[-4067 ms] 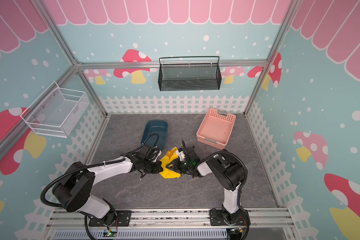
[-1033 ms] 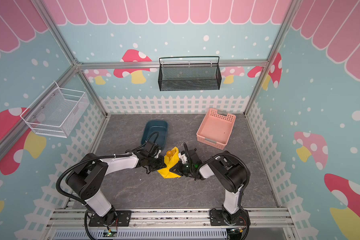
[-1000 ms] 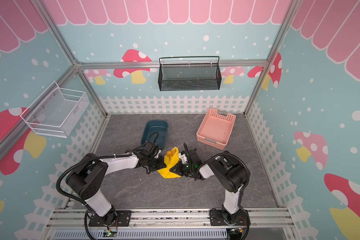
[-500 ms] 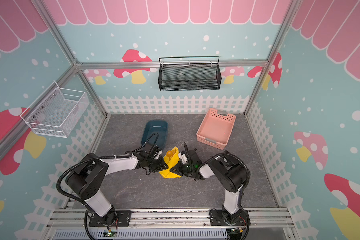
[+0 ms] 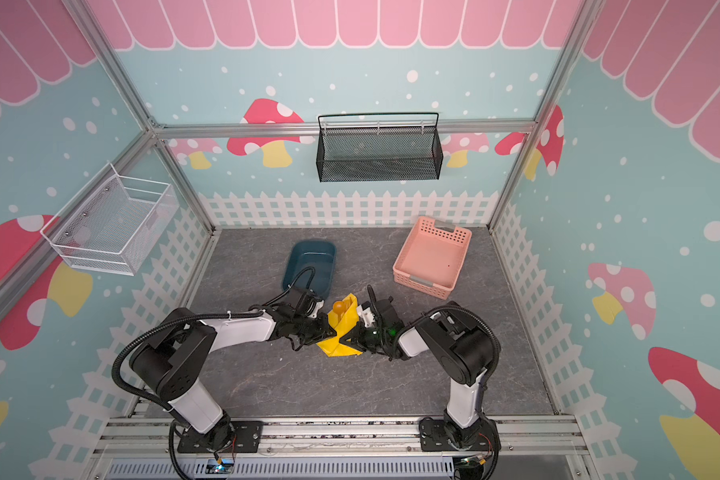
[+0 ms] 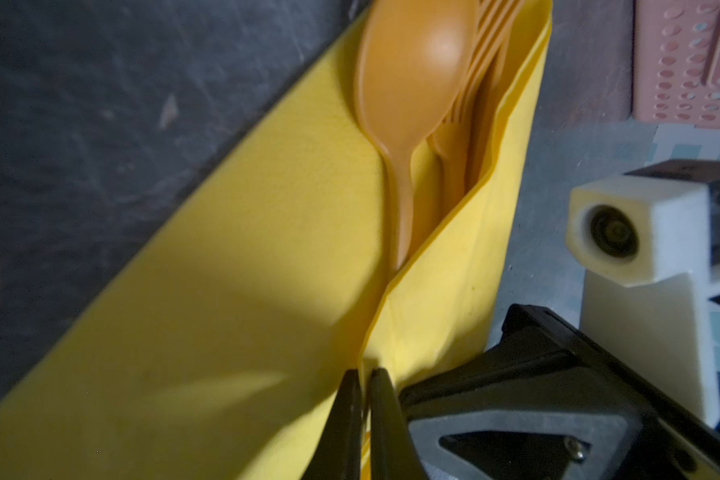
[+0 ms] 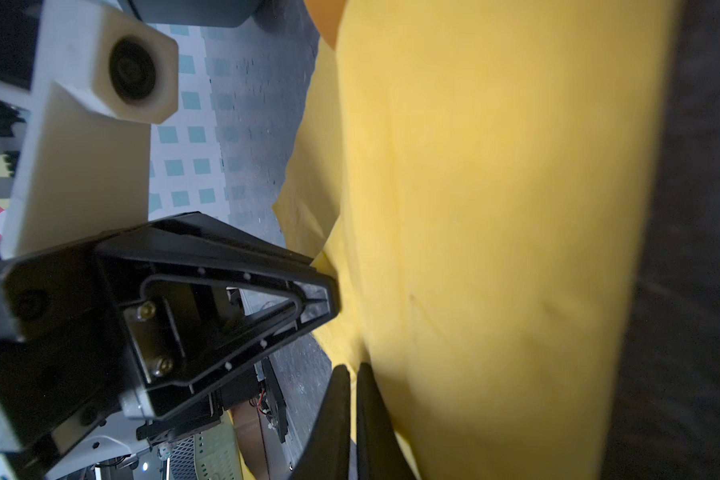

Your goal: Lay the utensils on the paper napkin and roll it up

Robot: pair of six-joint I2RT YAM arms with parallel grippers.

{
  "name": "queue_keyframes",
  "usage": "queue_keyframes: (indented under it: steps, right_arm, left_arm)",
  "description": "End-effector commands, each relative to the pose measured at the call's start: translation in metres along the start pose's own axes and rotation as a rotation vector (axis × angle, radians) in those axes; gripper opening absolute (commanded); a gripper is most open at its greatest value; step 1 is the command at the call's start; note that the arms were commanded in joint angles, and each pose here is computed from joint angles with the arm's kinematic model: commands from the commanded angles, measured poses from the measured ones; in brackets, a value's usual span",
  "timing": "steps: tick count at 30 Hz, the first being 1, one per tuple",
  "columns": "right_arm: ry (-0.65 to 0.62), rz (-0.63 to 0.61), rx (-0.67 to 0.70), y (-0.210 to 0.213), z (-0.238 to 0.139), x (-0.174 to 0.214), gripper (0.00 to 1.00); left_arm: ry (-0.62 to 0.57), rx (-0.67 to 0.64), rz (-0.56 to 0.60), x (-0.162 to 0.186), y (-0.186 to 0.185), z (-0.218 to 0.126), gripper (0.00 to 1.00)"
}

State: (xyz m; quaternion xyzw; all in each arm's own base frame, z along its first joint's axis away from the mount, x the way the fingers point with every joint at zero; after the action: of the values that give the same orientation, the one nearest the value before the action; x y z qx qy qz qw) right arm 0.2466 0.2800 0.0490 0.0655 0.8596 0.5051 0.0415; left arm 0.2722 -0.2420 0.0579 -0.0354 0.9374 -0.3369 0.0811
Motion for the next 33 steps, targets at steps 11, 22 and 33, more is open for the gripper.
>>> queue_keyframes:
  steps: [11,22,33]
  right_arm:
    - [-0.110,-0.012,0.009,0.006,-0.046,-0.010,0.13]
    - [-0.077,0.004,0.038,-0.012,-0.055,0.002,0.11]
    - [-0.034,-0.005,-0.006,-0.010,-0.049,0.004,0.10]
  left_arm:
    - [-0.024,-0.019,0.033,-0.010,-0.003,-0.001,0.00]
    - [-0.032,-0.044,0.069,-0.017,-0.006,-0.002,0.00]
    - [-0.016,-0.104,0.070,-0.015,0.005,0.003,0.00]
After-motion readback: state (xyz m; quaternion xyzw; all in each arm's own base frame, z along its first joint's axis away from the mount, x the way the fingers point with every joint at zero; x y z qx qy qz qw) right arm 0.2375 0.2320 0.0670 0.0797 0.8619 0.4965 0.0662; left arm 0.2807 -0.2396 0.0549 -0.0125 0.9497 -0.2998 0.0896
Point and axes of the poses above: each gripper's point midway between its finger pads, its own z axis out along the fingers, its own y axis along the line the jaws close on, x = y × z, the point moved 4 cm from there along -z, back along the fingers, and after that the axes turned 5 degrees about z, right-handed, at the moved point
